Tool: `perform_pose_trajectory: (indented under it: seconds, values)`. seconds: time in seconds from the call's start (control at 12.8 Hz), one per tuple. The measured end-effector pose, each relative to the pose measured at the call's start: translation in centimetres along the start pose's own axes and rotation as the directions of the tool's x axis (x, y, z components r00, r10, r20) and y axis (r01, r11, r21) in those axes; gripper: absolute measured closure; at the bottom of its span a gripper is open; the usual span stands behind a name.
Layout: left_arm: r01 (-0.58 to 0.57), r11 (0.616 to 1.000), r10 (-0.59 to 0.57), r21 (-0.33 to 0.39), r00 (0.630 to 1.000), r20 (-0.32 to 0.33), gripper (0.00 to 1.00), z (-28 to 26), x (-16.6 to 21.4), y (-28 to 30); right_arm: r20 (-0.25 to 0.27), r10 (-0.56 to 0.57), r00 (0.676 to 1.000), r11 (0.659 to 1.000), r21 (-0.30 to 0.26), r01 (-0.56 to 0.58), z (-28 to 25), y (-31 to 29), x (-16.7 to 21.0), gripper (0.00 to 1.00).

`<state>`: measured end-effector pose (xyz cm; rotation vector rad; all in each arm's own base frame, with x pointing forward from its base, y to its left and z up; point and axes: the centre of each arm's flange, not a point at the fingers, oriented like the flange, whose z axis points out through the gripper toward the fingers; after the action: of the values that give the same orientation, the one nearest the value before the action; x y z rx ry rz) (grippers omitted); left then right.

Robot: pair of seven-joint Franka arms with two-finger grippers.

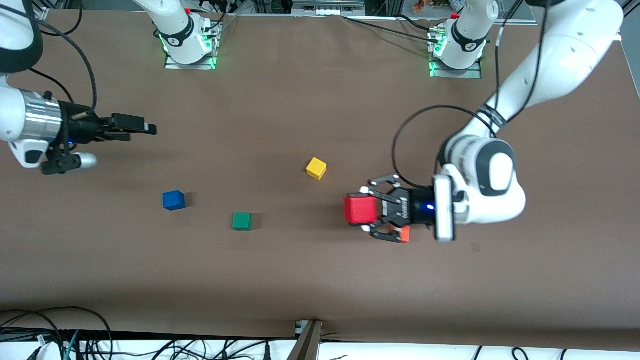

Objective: Pass red block to right arm, stack on blue
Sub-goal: 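Carry the red cube to the middle while the right gripper approaches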

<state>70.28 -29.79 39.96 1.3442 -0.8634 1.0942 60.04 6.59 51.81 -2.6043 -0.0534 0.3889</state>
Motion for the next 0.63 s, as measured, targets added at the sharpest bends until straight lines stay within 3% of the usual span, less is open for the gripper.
perform_pose_trajectory:
  seconds: [0.16, 0.31, 0.63]
  values:
    - [-0.013, 1.000, 0.012, 0.022, 0.999, 0.051, 0.44, 4.5, -0.6, 2.4, 0.030, 0.003, 1.000, 0.993, 0.119, -0.007, 1.9, -0.4, 1.4, 0.00]
    - [-0.019, 1.000, 0.017, 0.022, 0.995, 0.095, 0.44, 7.9, -1.6, 4.4, 0.050, 0.004, 0.999, 0.965, 0.262, -0.017, 3.2, -1.0, 2.6, 0.00]
    - [-0.043, 0.997, 0.030, 0.068, 0.983, 0.180, 0.44, 11.2, -1.9, 6.8, 0.072, 0.023, 0.997, 0.846, 0.529, -0.057, 4.6, -1.3, 5.0, 0.00]
